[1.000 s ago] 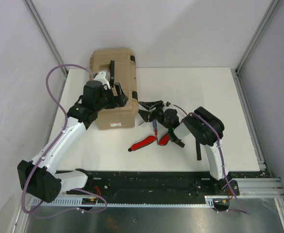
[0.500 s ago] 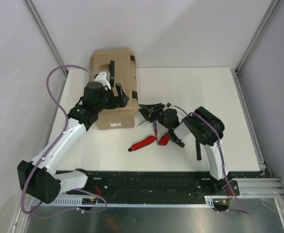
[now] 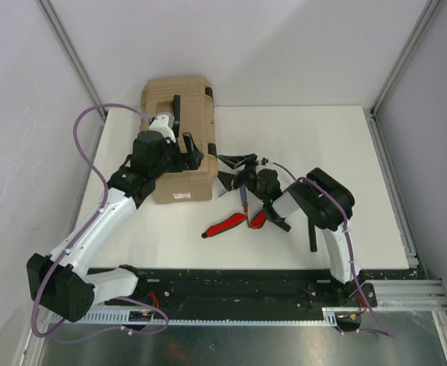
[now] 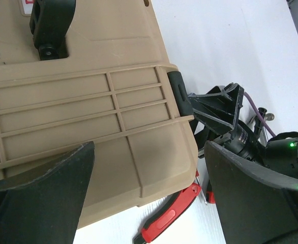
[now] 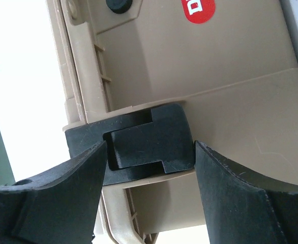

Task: Pack the tool kit

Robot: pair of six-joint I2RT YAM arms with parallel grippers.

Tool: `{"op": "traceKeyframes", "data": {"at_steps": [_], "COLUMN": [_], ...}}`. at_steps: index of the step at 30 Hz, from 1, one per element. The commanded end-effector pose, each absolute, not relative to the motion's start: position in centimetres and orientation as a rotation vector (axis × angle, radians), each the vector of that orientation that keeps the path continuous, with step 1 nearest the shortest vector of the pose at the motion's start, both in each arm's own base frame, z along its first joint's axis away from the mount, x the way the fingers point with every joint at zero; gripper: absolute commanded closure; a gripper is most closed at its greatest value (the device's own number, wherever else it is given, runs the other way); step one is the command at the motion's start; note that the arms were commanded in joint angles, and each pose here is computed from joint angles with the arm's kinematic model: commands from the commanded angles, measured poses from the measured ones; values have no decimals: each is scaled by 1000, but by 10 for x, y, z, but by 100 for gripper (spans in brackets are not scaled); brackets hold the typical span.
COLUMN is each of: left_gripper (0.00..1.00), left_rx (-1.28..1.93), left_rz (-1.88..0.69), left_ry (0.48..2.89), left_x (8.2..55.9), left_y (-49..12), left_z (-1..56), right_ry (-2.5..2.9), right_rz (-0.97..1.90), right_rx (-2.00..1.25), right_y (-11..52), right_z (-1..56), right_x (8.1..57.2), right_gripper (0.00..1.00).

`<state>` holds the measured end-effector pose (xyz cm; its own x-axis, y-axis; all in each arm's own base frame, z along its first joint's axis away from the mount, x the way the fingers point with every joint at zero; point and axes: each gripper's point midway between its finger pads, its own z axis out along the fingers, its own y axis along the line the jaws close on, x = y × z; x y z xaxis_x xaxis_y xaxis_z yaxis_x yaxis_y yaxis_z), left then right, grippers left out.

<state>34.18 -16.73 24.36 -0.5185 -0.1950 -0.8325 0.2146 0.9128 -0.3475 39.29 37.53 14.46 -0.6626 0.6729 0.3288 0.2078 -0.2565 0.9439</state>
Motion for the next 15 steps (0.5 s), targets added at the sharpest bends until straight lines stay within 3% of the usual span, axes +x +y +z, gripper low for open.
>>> {"op": "traceKeyframes", "data": {"at_steps": [1,7,15], "left_gripper": [5,5,6], "left_rx": [31,37,62], "left_rz": [-457,-481,-467], "left_ry": [2339,2368,2395], "left_x": [306,299,294], "left_y": [-165,-171,-174], "left_z": [169,161,150], "right_ry": [1261,1206,1167], "right_rz": [2317,2372,2352], "right_rx": [796,792,727], "right_y": [377,394,391], "right_z": [261,278,295], "right_x": [371,363,360], "right_gripper": [29,36,58]}}
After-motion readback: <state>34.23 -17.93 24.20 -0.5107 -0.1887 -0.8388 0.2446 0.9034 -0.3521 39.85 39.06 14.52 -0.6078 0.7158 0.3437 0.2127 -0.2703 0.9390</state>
